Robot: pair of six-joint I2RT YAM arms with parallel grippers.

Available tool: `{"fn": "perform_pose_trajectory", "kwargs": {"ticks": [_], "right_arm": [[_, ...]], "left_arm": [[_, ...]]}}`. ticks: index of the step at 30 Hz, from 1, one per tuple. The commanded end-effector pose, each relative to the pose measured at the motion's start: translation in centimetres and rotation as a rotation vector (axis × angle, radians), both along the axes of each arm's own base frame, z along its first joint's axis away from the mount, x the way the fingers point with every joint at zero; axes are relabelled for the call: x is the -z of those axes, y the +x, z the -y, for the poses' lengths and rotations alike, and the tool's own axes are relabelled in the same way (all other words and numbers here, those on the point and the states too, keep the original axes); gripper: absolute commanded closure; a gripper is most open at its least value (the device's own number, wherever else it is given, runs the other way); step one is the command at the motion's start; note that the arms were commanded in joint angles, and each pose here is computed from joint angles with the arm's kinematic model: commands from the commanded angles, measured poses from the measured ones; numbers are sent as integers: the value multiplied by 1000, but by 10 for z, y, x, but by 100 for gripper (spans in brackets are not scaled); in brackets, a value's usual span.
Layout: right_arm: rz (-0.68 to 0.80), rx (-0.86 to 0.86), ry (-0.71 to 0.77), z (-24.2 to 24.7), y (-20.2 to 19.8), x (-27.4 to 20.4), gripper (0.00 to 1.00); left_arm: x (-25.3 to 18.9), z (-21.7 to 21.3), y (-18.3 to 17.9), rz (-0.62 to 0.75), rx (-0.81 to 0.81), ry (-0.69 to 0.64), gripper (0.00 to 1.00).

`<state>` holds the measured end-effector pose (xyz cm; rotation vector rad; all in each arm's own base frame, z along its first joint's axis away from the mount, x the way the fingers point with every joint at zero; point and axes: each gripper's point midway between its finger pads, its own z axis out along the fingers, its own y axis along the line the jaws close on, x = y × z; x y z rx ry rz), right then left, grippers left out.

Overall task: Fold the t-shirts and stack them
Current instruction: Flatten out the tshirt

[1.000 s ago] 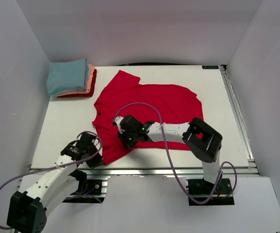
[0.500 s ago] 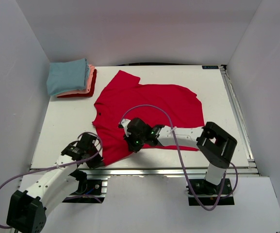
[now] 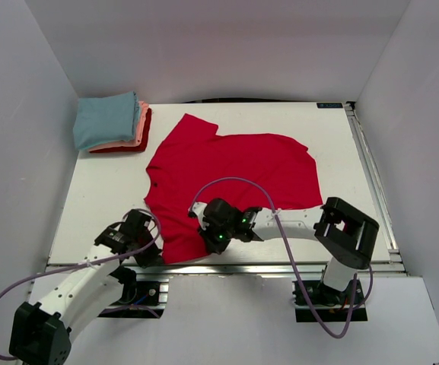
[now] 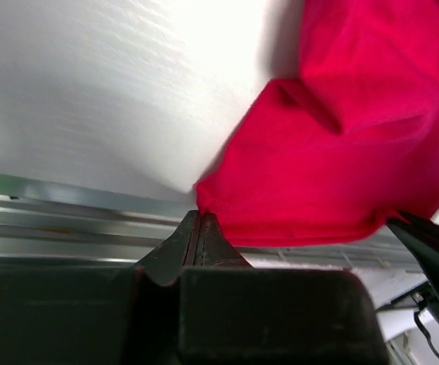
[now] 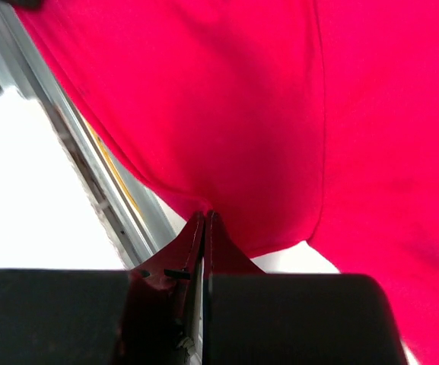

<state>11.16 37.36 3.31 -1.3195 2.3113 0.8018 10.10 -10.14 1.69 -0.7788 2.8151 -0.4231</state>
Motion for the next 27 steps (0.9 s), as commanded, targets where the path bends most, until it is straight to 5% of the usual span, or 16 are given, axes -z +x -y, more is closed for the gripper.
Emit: {"fn": "perform_pose_trajectory", "kwargs": {"ticks": [1, 4, 10, 13, 18, 27], "right_arm": [[11, -10, 14, 5, -5, -1, 100], [18, -6, 20, 10, -7, -2, 97], [92, 14, 108, 0, 4, -36, 69], [157, 36, 157, -10, 17, -65, 53], [357, 246, 170, 4, 73, -109, 44], [375, 809, 109, 141, 262, -159, 48]], "left_arm": [[-17, 9, 5, 33, 27, -46, 95], [-35, 17, 13, 70, 35, -85, 82], [-111, 15, 63, 275, -23, -43, 49], [-144, -2, 92, 362, -83, 73, 48], [-171, -8, 140, 427, -70, 210, 47], [-175, 9, 233, 481, 57, 384, 50]]}}
